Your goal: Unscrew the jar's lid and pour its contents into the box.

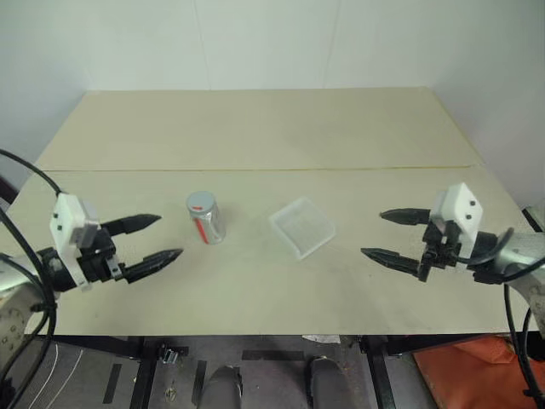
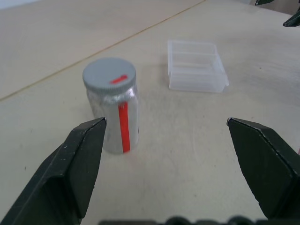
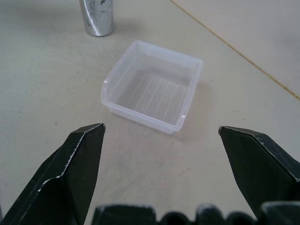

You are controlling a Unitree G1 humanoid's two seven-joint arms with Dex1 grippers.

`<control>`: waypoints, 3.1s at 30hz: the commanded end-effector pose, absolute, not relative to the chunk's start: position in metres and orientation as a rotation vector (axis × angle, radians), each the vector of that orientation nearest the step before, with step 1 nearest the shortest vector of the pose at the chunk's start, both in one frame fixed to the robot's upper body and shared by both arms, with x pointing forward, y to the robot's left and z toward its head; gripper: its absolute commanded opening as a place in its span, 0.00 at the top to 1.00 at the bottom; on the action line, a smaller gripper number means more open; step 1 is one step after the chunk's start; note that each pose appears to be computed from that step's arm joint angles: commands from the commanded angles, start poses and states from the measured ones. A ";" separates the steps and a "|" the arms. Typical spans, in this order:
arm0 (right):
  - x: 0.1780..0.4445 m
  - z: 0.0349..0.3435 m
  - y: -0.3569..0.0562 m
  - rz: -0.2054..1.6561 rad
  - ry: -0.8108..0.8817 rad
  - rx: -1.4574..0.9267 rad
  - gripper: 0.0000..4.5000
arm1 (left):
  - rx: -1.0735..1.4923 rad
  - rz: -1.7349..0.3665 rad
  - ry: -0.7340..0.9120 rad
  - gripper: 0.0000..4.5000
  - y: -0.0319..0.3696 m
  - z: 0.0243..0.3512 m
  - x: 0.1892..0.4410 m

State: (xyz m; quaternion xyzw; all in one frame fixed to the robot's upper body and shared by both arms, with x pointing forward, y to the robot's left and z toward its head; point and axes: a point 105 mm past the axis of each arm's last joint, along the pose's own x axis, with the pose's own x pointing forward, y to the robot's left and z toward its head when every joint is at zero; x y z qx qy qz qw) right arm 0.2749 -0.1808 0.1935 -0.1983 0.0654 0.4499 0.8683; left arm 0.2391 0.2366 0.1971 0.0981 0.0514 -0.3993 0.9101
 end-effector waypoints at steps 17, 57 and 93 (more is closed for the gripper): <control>0.275 0.228 -0.181 0.961 0.026 -0.491 0.00 | 0.193 -0.581 0.022 0.00 0.223 0.172 0.268; 0.267 0.253 -0.165 0.978 -0.085 -0.520 0.00 | 0.119 -0.262 -0.130 0.00 0.158 0.145 0.343; 0.285 0.300 -0.064 1.256 -0.206 -0.252 0.00 | 0.250 -1.407 -0.119 0.56 0.109 0.233 0.340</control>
